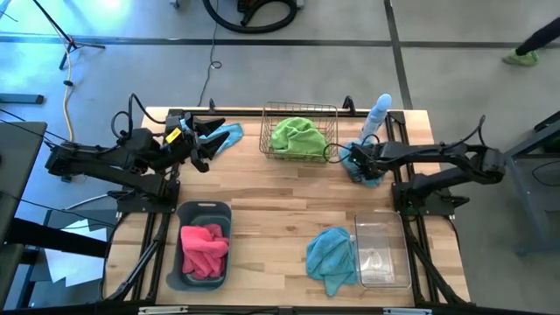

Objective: Sort microfiber towel by color & place in baskets
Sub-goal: Put the top right blue towel into the transparent bin

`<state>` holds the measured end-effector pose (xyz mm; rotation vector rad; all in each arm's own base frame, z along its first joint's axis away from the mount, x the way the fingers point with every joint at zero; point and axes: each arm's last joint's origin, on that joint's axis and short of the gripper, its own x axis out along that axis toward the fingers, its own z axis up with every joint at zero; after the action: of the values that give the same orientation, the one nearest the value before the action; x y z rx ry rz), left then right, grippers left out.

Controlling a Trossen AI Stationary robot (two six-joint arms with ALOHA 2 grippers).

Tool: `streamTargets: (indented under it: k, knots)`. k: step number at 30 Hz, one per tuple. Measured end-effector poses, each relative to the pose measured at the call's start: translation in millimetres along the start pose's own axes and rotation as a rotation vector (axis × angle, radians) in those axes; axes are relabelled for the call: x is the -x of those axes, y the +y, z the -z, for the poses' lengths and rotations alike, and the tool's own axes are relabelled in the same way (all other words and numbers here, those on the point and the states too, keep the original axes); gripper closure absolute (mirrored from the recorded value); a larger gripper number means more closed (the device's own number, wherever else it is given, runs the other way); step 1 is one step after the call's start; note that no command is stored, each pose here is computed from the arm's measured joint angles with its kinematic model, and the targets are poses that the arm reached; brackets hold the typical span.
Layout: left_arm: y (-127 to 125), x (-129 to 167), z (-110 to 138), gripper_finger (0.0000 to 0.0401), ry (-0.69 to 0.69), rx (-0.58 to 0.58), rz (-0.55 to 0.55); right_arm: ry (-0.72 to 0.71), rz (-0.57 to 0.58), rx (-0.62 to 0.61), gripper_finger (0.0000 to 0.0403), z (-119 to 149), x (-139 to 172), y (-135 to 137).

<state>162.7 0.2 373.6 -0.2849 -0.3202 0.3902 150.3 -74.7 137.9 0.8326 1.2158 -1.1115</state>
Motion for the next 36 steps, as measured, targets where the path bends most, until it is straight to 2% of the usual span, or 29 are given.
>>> streamTargets:
  k: [6,12,20,24,27,31,36]
  knots:
    - [0.0,0.0,0.0,0.0155,0.000,0.000,0.000,-0.053,-0.053,0.073,0.0398,-3.8,31.5,-5.0]
    - [0.0,0.0,0.0,0.0155,0.000,0.000,0.000,-0.203,-0.175,0.099,0.0400,-11.5,87.9,-13.3]
    - [0.0,0.0,0.0,0.0155,0.000,0.000,-0.001,-0.413,-0.449,0.201,0.0401,-18.7,177.4,-26.7]
    - [0.0,0.0,0.0,0.0155,0.000,0.001,-0.001,-0.462,-0.540,0.251,0.0402,-19.1,207.1,-31.1]
    - [0.0,0.0,0.0,0.0155,-0.001,0.001,-0.001,-0.496,-0.574,0.289,0.0402,-17.1,221.3,-31.6]
    - [0.5,0.0,-0.2,0.0155,-0.004,0.001,-0.019,-0.483,-0.608,0.337,0.0402,-11.6,224.5,-27.2]
    - [0.9,0.0,-0.2,0.0155,-0.006,-0.005,-0.030,-0.412,-0.772,0.499,0.0402,3.9,230.9,-13.9]
